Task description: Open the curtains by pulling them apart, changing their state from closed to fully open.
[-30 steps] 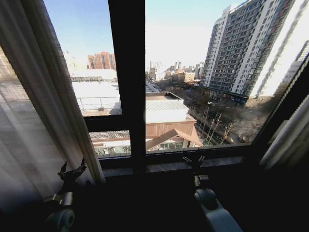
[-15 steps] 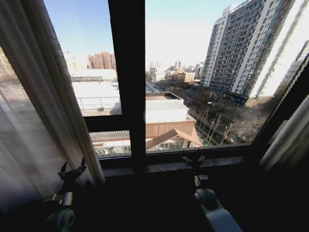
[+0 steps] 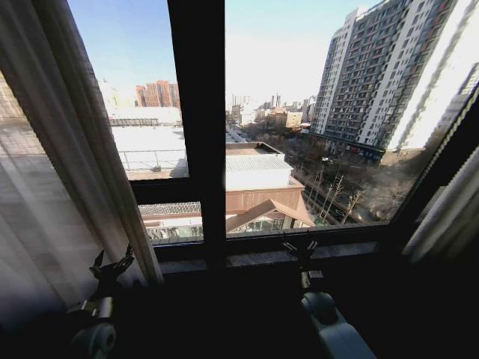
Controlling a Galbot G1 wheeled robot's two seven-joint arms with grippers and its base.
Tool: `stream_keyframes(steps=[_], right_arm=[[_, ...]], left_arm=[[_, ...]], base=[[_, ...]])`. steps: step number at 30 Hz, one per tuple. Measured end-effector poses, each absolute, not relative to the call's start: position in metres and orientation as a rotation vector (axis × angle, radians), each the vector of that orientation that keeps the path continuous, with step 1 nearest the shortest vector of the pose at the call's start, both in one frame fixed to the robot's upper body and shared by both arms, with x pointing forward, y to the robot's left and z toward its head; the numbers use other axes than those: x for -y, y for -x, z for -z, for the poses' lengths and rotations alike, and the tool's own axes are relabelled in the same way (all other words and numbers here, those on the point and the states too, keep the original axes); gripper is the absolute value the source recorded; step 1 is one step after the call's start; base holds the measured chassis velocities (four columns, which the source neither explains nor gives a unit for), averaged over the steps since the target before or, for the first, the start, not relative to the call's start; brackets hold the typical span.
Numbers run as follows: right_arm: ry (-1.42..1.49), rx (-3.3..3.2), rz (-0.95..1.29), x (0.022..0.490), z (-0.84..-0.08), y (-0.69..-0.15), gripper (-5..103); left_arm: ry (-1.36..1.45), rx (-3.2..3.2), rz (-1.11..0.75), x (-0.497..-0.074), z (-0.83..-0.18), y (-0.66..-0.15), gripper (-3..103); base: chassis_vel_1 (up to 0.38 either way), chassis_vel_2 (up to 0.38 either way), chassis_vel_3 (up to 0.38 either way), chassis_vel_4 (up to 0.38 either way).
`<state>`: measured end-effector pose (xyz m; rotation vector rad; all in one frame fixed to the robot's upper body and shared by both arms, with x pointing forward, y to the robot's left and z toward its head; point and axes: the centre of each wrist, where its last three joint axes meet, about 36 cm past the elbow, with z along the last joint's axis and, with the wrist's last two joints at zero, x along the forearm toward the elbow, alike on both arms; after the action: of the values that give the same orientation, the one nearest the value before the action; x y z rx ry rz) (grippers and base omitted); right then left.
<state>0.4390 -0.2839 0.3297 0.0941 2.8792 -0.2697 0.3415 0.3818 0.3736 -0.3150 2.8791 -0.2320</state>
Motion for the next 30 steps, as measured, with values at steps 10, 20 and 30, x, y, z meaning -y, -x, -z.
stream_keyframes(steps=[10,20,30], right_arm=[[-0.094,-2.879,0.27,0.284,-0.33,-0.439,100],[-0.094,-2.879,0.27,0.284,-0.329,-0.439,100],[-0.094,-2.878,0.269,0.284,-0.329,-0.439,100]], left_arm=[[0.315,-2.879,0.232,-0.382,-0.374,-0.341,100],[0.315,-2.879,0.232,-0.382,-0.374,-0.342,100],[0.285,-2.94,0.239,-0.364,-0.384,-0.346,100]], base=[[0.0,0.0,0.0,0.0],[0.0,0.0,0.0,0.0],[0.0,0.0,0.0,0.0]])
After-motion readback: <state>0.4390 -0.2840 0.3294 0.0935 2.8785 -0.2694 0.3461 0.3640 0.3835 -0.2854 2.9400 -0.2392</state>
